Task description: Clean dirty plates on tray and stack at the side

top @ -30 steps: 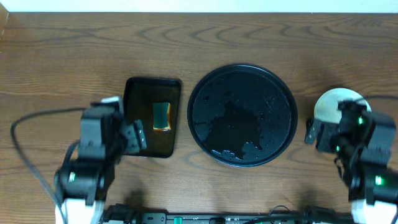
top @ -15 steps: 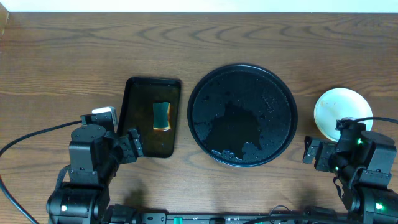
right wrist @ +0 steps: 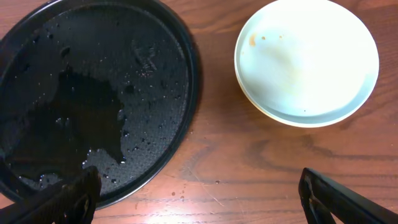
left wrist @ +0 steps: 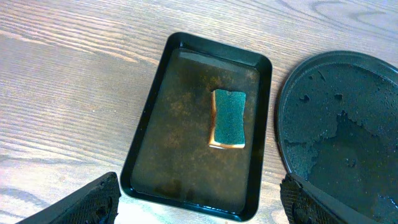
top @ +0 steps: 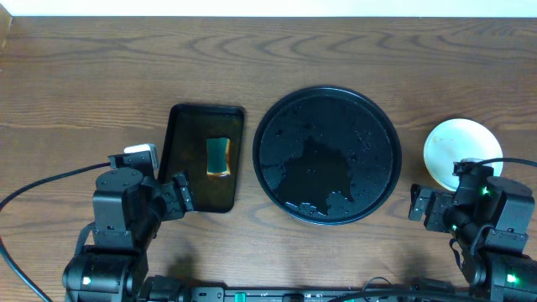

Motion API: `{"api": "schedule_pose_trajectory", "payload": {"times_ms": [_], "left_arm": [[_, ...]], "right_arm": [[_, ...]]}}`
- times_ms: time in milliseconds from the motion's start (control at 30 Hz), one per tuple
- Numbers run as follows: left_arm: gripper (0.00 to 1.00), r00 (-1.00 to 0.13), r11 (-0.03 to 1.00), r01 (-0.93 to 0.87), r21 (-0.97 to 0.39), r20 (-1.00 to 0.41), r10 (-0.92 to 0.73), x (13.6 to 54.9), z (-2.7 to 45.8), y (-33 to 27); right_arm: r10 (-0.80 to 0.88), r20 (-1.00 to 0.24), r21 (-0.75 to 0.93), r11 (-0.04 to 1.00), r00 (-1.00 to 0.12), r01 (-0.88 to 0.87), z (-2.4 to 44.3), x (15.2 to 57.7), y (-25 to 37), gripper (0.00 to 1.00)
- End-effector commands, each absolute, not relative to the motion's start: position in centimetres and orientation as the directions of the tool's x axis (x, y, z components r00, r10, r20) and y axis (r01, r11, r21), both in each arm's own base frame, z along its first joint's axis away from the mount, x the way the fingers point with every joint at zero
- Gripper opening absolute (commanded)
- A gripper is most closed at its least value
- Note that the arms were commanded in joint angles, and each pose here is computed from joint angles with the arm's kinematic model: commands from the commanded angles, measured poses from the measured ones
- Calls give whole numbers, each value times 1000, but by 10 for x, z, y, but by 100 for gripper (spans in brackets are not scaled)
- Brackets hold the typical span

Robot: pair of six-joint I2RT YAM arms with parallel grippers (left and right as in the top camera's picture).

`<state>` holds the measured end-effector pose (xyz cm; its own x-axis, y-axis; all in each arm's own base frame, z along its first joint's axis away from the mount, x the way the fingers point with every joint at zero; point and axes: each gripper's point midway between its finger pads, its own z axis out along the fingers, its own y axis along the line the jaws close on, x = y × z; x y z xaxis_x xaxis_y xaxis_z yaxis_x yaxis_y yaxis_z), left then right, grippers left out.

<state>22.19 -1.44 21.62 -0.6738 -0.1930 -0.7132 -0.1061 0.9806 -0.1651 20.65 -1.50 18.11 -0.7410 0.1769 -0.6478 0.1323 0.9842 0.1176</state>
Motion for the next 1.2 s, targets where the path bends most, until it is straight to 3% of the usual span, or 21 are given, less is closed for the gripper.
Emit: {"api": "schedule_pose_trajectory", "payload": {"times_ms": [0,167,433,800,1000,1167], "left_arm": [[83,-679,981,-102,-166,-709,-191,221,214,-15],[83,-679,981,-102,-166,-709,-191,221,214,-15],[83,-679,981,-102,-166,-709,-191,221,214,-15],[83,-679,981,-102,-166,-709,-191,221,214,-15],[83,-679,981,-102,-166,-709,-191,221,214,-15],[83,-679,981,-102,-166,-709,-191,221,214,-15]], "right_arm": [[160,-656,114,987,-737,113,181,204,-12,99],[93,-726,51,995,-681,82,192,207,-12,99],[9,-942,32,998,-336,-63,222,230,12,99],[11,-999,5,990,39,-142,230,232,26,99],[12,-996,-2,988,90,-152,218,238,28,99],[10,-1000,7,986,16,-169,180,244,31,99]]}}
